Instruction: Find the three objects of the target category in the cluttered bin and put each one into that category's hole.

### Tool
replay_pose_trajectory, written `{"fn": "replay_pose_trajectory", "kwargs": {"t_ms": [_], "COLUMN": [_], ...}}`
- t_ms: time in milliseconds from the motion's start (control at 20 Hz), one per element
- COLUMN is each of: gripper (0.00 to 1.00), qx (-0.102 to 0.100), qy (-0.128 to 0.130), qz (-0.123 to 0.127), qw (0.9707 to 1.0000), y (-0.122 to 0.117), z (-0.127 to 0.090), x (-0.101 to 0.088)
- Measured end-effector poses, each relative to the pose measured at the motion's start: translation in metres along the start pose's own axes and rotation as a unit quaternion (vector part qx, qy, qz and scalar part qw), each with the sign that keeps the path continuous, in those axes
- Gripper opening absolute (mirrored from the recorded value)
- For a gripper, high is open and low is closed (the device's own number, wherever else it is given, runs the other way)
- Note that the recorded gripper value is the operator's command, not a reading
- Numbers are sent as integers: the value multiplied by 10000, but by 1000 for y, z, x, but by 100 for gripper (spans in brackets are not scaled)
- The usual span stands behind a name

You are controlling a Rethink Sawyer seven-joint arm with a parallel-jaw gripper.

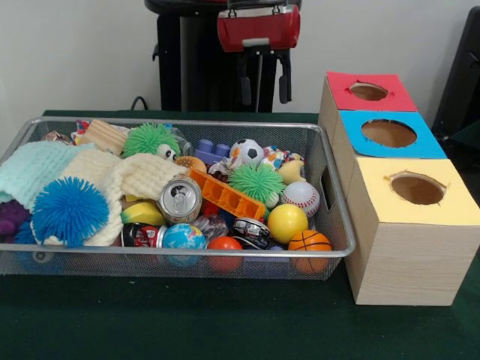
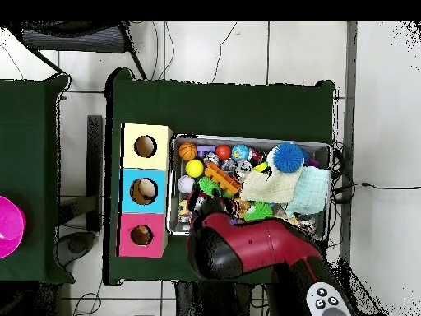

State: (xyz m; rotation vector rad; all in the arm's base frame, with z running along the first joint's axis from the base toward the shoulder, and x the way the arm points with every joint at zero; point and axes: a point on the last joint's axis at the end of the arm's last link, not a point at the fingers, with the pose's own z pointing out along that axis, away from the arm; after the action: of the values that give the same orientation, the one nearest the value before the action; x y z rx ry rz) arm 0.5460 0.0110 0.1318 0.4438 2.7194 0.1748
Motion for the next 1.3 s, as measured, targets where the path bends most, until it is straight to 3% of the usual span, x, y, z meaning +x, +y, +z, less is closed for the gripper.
{"fn": "replay_pose_trajectory", "kwargs": {"t_ms": [400, 750, 1050, 1300], "gripper": [100, 100, 100, 100], "qx": [-64, -305, -507, -548], "qy": [220, 529, 652, 669], "qz": [101, 144, 31, -172], "qw": [9997, 9980, 9966, 9961], "y": [-4, 8, 24, 34], "z": [14, 33, 41, 49], "x": [12, 30, 40, 45]}}
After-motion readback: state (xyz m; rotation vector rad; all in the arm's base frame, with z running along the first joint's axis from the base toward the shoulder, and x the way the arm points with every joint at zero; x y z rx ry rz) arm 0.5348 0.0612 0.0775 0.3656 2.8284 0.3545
